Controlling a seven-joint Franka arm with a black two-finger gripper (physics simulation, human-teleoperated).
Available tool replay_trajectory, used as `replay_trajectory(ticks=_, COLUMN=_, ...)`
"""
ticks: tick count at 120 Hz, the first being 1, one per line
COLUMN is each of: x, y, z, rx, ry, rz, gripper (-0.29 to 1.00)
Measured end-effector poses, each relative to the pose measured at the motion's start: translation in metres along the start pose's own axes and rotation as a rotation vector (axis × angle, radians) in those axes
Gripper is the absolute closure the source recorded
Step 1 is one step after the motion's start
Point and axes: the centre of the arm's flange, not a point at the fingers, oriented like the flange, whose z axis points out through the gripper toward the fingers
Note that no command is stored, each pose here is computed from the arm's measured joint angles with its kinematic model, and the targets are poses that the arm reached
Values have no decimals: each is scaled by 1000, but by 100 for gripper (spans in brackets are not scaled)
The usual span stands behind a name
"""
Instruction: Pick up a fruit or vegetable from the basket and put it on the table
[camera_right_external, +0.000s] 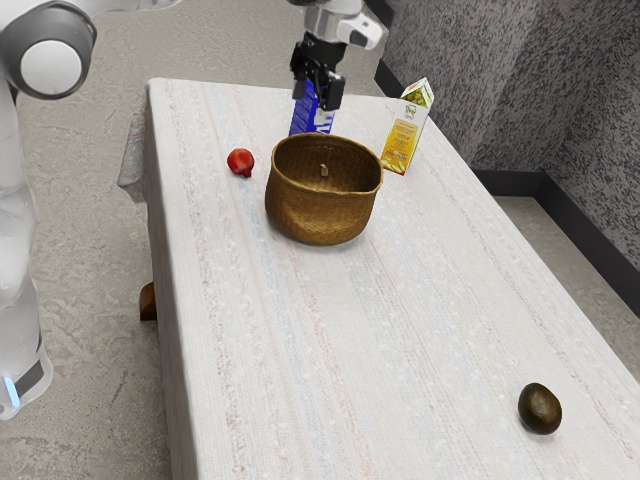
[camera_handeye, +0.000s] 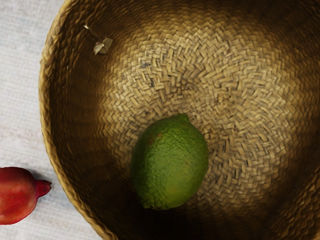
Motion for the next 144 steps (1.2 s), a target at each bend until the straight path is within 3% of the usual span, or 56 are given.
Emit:
replay_trajectory(ticks=25, x=6, y=-9, z=22, rx=8, ry=17, rz=-13, gripper=0)
replay_trajectory(ticks=70, x=10, y=48, z=61, rx=4, ry=24, rz=94, gripper=0)
replay_trajectory(ticks=103, x=6, y=17, z=85, rx=0, ry=36, rz=41, gripper=0)
replay_trajectory(ticks=144, x=10, y=26, z=105, rx=3, ry=39, rz=61, gripper=0)
